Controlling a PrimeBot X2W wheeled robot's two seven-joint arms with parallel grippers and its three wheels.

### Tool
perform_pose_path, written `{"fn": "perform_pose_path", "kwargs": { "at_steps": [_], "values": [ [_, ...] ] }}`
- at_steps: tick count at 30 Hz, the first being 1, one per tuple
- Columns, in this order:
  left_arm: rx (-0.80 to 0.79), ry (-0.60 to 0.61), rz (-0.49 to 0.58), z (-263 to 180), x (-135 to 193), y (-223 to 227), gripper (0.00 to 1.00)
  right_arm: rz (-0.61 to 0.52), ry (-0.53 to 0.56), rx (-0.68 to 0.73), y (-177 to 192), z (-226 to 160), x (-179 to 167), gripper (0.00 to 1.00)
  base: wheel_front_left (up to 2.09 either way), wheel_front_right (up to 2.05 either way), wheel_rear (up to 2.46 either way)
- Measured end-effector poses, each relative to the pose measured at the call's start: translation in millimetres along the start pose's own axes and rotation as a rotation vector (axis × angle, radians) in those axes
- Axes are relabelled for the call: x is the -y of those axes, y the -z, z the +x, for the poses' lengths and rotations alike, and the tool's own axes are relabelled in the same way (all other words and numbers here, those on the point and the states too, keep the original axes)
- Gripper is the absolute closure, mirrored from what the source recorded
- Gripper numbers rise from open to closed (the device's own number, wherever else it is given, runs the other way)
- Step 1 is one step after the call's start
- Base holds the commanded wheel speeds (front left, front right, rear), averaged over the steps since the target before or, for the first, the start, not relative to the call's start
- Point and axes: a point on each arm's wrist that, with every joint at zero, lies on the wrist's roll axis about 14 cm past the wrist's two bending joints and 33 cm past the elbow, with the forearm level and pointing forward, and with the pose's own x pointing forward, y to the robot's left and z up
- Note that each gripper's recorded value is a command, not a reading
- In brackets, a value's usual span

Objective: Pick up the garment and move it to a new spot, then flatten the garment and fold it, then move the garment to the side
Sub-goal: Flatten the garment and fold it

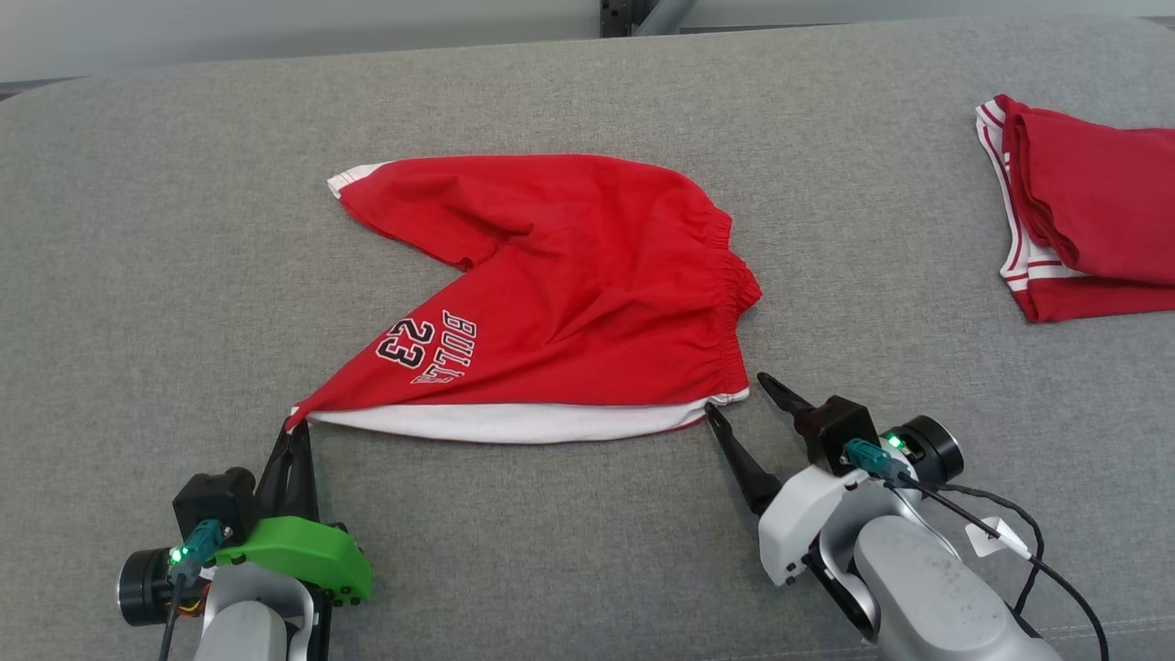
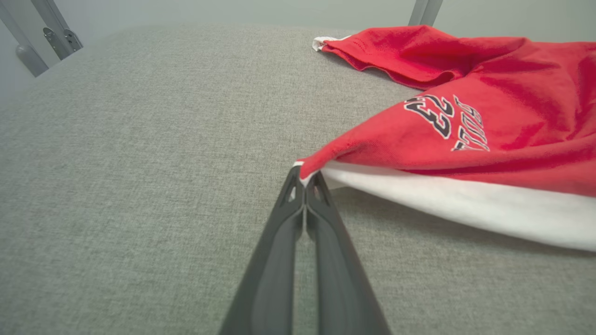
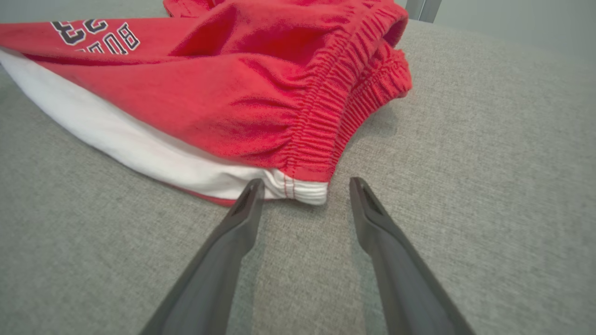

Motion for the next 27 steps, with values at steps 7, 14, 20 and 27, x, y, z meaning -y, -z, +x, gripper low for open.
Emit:
{"fn": "perform_pose_path", "kwargs": {
  "at_steps": [7,14,20,27],
  "values": [
    [-0.003,-0.01,-0.002,2.2,-3.7,1.0,1.0,-0.008,-0.042,-0.014,2.4,8.2,-9.1,0.52,0.0,0.0,0.0],
    [-0.004,-0.011,-0.001,2.6,-4.7,1.3,1.0,-0.009,-0.058,-0.021,3.2,11.1,-11.3,1.0,0.0,0.0,0.0],
    [0.053,0.011,-0.021,4.6,0.9,-16.9,1.0,0.037,-0.038,0.049,-18.9,11.1,-6.0,1.0,0.0,0.0,0.0],
    [0.216,0.077,-0.137,0.6,19.3,-68.0,1.0,0.094,-0.005,0.246,-79.6,-2.9,7.1,1.0,0.0,0.0,0.0]
  ]
}}
